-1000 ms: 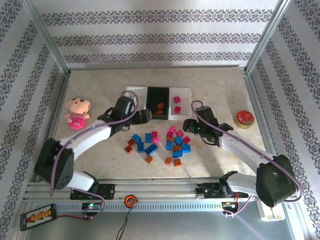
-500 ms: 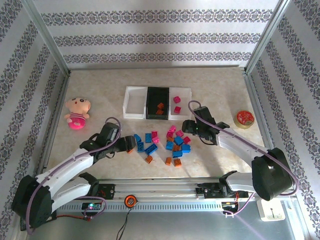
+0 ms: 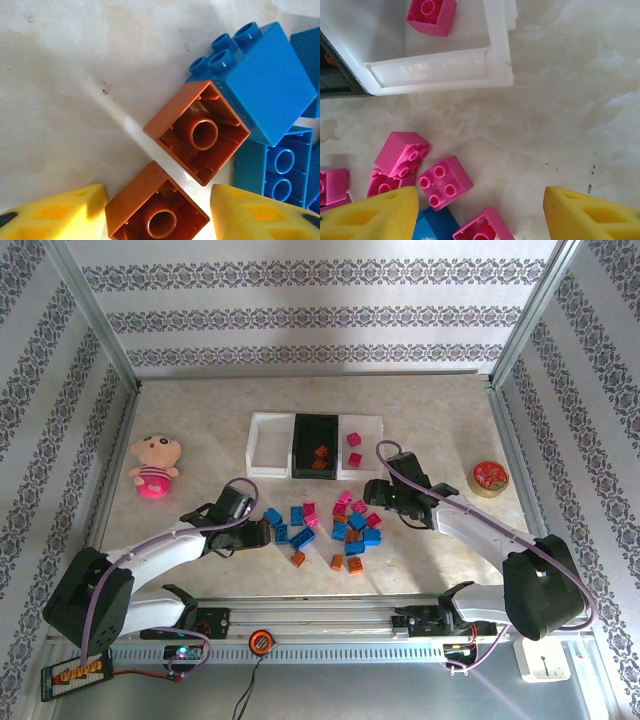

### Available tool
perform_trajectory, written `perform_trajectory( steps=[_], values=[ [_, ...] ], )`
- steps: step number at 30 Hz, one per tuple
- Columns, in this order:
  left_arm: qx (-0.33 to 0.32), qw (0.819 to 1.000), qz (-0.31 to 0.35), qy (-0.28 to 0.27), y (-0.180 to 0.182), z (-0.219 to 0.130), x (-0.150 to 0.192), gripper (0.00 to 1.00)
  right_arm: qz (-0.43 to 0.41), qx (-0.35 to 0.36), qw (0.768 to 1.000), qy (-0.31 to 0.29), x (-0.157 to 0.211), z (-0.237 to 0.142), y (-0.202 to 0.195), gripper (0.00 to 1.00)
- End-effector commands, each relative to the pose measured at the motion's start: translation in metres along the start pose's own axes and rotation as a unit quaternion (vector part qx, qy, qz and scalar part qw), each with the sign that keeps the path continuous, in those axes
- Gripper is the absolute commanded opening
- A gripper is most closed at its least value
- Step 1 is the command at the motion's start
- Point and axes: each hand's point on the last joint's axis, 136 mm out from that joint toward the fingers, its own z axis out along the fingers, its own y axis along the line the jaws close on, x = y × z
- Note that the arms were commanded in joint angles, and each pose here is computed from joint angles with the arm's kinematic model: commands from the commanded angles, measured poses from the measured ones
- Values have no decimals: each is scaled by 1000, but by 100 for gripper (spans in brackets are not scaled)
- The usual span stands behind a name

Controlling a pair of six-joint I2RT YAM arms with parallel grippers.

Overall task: Sort the legos into containers by color
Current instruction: Pick up the lego from the middle-left of the table, then place the lego in the container.

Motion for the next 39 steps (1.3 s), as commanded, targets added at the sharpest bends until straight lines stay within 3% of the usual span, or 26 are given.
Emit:
perform_trajectory(
  steps=[1,7,12,16,21,28,33,39],
  values=[
    [-1,1000,25,-13,-5,4,-7,51,-4,-2,1000,-7,-7,-4,5,67],
    [7,1000,16,-4,-5,0,1,37,-5,-2,1000,-8,-8,-5,6,67],
    [28,999,20,-30,-19,-33,-5,33,-3,-2,1000,-10,-7,-5,4,67],
    [60,995,31,-68,-46,-63,-31,33,-1,-4,1000,-11,-6,-5,3,67],
    [97,987,60,-112,-95,-74,-88,33,3,-3,1000,-10,-2,-4,1,67],
    [122,975,102,-152,-168,-52,-177,32,6,6,1000,-8,5,-8,-8,67],
    [85,976,125,-156,-186,-21,-219,32,8,11,1000,-11,9,-11,-15,67],
    [30,979,137,-150,-183,17,-249,34,15,10,1000,-13,10,-13,-16,67]
  ],
)
